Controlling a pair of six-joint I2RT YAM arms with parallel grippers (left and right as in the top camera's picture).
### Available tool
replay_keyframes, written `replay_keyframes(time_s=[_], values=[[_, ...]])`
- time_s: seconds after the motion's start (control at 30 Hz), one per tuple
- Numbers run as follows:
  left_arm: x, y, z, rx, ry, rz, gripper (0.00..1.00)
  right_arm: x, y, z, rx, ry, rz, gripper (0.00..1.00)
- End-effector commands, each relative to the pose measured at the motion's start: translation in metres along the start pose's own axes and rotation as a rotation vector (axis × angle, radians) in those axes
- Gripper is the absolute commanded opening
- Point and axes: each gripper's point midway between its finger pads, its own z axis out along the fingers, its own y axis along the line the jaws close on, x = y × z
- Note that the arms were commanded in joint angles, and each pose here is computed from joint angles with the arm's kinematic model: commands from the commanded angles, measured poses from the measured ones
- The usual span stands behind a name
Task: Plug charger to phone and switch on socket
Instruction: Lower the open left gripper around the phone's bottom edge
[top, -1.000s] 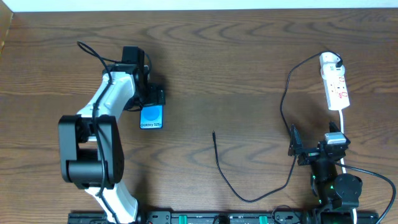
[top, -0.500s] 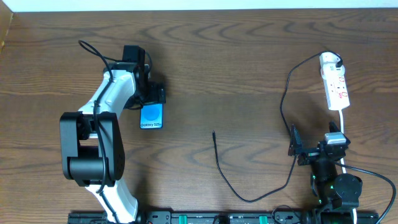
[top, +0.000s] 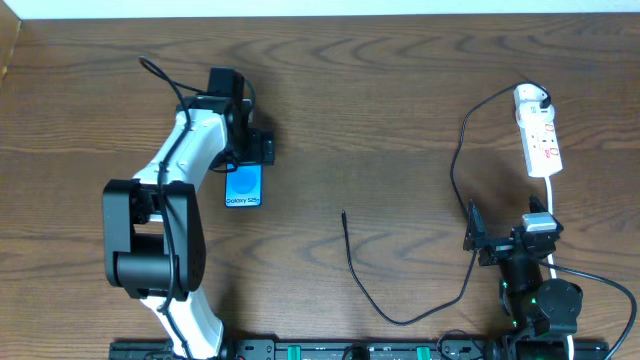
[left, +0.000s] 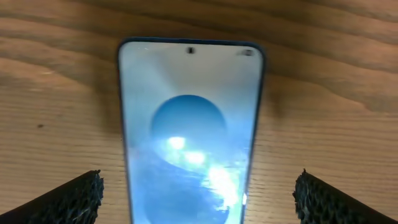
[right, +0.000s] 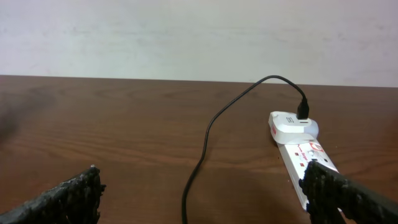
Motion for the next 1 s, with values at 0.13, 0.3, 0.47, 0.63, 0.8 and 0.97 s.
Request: replay_keyframes(time_s=[0.13, 0.3, 0.47, 0.63, 0.8, 0.97], values=[[-0.006, 0.011, 0.004, -0.017, 0.000, -0.026, 0.98, 0.001, 0.002, 0.000, -0.005, 0.000, 0.002, 0.99], [-0.006, 0.013, 0.010, -0.017, 0.008, -0.042, 0.98, 0.001, 0.002, 0.000, -0.005, 0.000, 0.002, 0.99], [0.002, 0.012, 0.027, -0.013, 0.057, -0.042, 0.98, 0.001, 0.002, 0.000, -0.005, 0.000, 0.002, 0.99], [0.003, 0.012, 0.030, -0.014, 0.063, -0.042, 0.98, 0.001, 0.002, 0.000, -0.005, 0.000, 0.002, 0.99], [0.002, 0.012, 0.030, -0.014, 0.062, -0.039, 0.98, 0.001, 0.002, 0.000, -0.005, 0.000, 0.002, 0.99], [0.002, 0.012, 0.030, -0.015, 0.062, -0.039, 0.98, 0.001, 0.002, 0.000, -0.005, 0.000, 0.002, 0.99]])
